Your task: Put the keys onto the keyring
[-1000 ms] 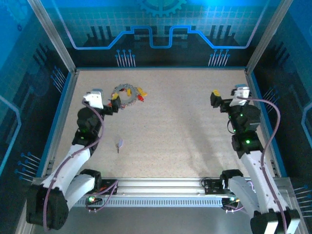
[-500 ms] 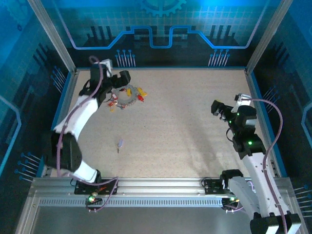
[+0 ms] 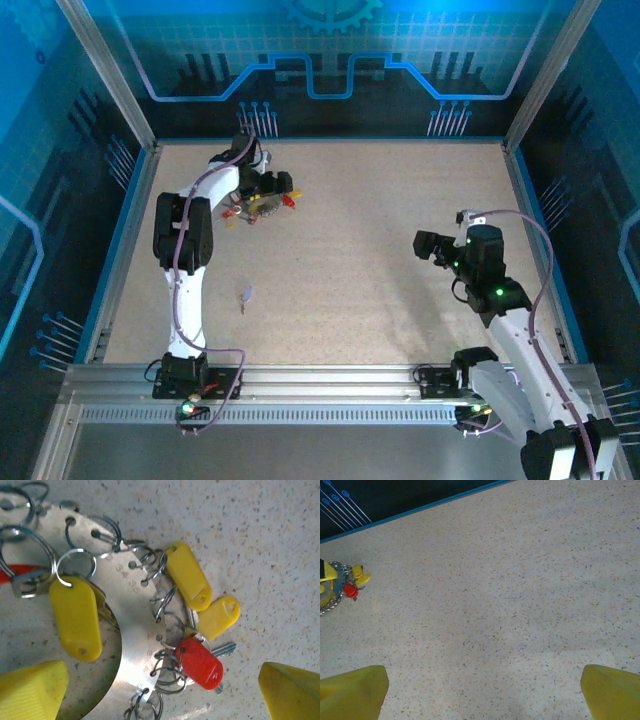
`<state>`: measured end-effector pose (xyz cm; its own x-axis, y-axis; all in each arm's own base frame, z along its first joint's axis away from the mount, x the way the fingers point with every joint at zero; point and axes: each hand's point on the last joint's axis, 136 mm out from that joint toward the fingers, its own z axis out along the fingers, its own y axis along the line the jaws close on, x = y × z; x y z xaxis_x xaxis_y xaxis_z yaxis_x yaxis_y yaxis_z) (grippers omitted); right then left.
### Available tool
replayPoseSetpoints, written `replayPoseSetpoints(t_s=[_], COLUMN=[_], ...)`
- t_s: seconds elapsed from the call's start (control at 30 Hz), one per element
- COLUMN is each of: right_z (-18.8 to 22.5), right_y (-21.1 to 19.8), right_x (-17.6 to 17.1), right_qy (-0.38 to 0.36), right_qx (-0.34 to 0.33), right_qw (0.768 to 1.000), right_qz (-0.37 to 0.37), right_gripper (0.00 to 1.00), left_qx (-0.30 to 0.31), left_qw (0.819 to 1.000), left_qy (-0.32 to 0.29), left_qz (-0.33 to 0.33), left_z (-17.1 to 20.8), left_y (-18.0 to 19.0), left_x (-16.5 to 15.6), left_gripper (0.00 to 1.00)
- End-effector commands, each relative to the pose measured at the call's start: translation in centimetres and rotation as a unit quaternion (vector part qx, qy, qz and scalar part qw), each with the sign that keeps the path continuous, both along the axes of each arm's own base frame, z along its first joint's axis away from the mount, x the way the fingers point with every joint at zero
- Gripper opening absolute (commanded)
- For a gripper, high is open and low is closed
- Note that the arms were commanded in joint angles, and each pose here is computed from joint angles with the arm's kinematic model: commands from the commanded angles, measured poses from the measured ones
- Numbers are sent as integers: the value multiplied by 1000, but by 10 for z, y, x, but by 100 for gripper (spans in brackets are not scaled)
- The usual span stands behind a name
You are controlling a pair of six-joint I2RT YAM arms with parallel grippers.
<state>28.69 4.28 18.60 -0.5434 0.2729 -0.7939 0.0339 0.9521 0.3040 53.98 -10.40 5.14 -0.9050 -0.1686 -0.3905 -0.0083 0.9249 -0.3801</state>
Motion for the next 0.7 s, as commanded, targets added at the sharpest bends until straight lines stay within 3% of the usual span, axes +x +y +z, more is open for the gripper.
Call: replayPoseSetpoints(t_s=[0.0, 0.2, 0.37, 0.67], right_z=[-5, 0, -4, -29], right_y=[2, 5, 9, 46], right_x=[-5, -3, -3, 1], right_qy=[8, 8, 14, 57], right_qx=[-9, -6, -1, 8], right_qw=[1000, 1000, 1000, 995], right_qz=[8, 10, 12, 86], right_gripper=[100, 100, 100, 99], left_qx=[-18, -40, -38, -68], left_qw=[1000, 998, 996, 997], left_qy=[5, 43, 73, 29], left_qz=[-15, -25, -18, -21], left_z=[1, -16, -26, -7], left_y=[-6, -19, -30, -81], left_x=[-3, -18, -50, -131], left_gripper=[99, 99, 99, 99])
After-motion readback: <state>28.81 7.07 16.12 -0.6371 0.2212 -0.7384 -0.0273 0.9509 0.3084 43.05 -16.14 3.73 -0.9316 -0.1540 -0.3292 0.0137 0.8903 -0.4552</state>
